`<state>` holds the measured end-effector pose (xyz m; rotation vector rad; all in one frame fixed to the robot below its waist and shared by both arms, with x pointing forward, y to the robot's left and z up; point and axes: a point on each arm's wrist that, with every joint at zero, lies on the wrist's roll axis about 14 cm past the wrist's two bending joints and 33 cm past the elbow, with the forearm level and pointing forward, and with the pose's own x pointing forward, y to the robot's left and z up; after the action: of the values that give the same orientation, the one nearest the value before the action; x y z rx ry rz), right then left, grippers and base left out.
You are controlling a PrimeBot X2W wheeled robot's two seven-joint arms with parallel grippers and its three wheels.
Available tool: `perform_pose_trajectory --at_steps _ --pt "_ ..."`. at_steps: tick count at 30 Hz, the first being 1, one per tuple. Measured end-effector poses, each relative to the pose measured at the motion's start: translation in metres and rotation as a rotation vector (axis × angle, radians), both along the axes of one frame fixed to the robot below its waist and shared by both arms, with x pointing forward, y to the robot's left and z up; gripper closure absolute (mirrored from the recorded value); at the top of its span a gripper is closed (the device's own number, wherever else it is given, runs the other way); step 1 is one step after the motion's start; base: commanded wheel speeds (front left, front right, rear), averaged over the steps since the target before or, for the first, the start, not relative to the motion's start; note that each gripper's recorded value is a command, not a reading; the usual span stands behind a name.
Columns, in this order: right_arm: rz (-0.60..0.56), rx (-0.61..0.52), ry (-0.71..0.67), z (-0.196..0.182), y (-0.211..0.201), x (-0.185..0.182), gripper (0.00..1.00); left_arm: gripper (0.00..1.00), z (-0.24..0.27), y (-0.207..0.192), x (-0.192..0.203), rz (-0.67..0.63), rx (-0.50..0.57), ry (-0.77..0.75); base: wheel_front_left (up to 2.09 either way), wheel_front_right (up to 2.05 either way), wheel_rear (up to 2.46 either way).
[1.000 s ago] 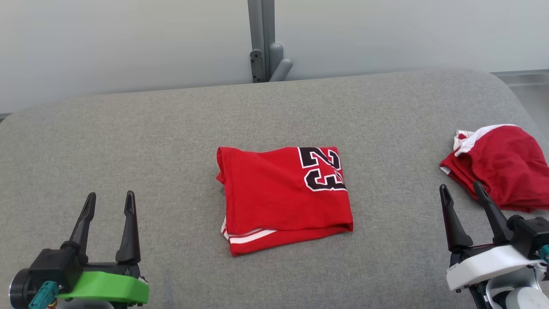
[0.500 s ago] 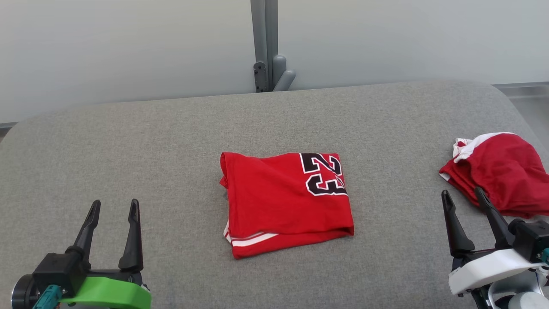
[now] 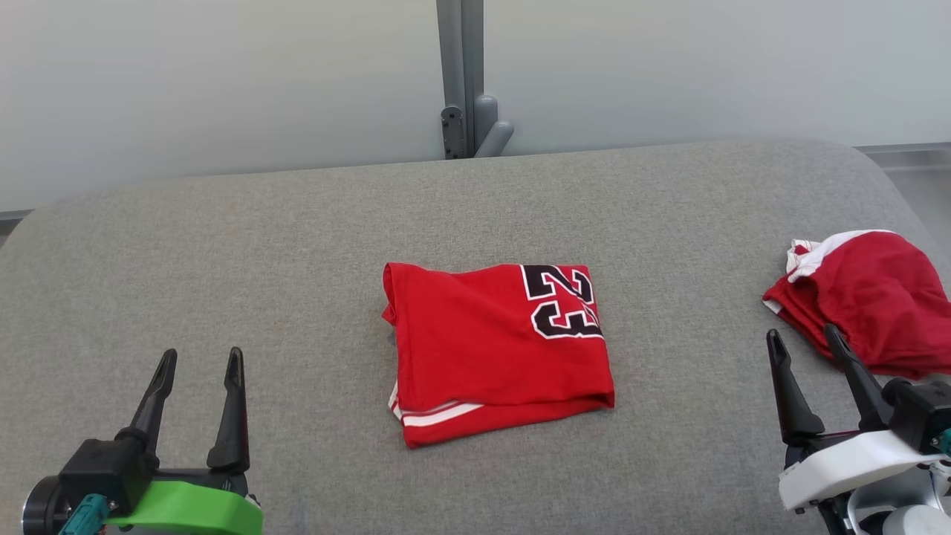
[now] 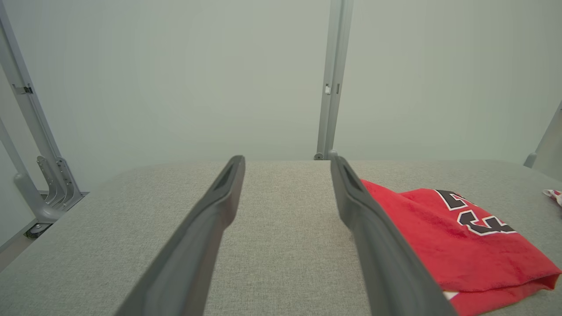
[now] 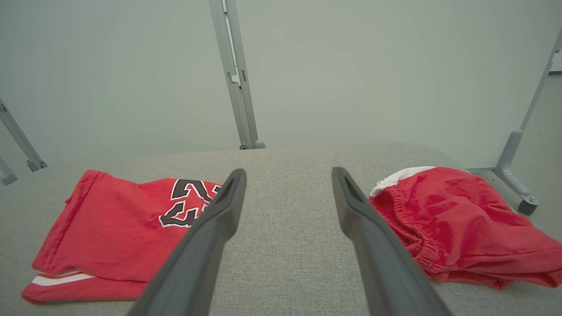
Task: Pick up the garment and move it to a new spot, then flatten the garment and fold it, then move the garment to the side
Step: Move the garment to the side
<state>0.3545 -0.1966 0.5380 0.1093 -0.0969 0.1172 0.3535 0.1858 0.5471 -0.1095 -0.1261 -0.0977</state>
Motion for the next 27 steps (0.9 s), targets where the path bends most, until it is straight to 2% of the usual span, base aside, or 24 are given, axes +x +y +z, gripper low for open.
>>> perform_pose_trajectory --at_steps 16,20,27 --pt "0.008 -0.003 0.022 -0.005 0.001 0.008 0.0 0.0 0.007 0.001 0.005 0.006 -0.004 -0.031 0.0 0.0 0.0" --pt "0.035 -0.004 0.031 -0.006 0.008 0.028 0.0 0.0 0.019 -0.002 0.021 -0.006 -0.006 -0.077 0.0 0.0 0.0" --pt "0.141 0.006 0.152 -0.046 0.043 0.069 0.0 0.0 0.019 -0.009 0.052 -0.024 -0.013 -0.101 0.0 0.0 0.0"
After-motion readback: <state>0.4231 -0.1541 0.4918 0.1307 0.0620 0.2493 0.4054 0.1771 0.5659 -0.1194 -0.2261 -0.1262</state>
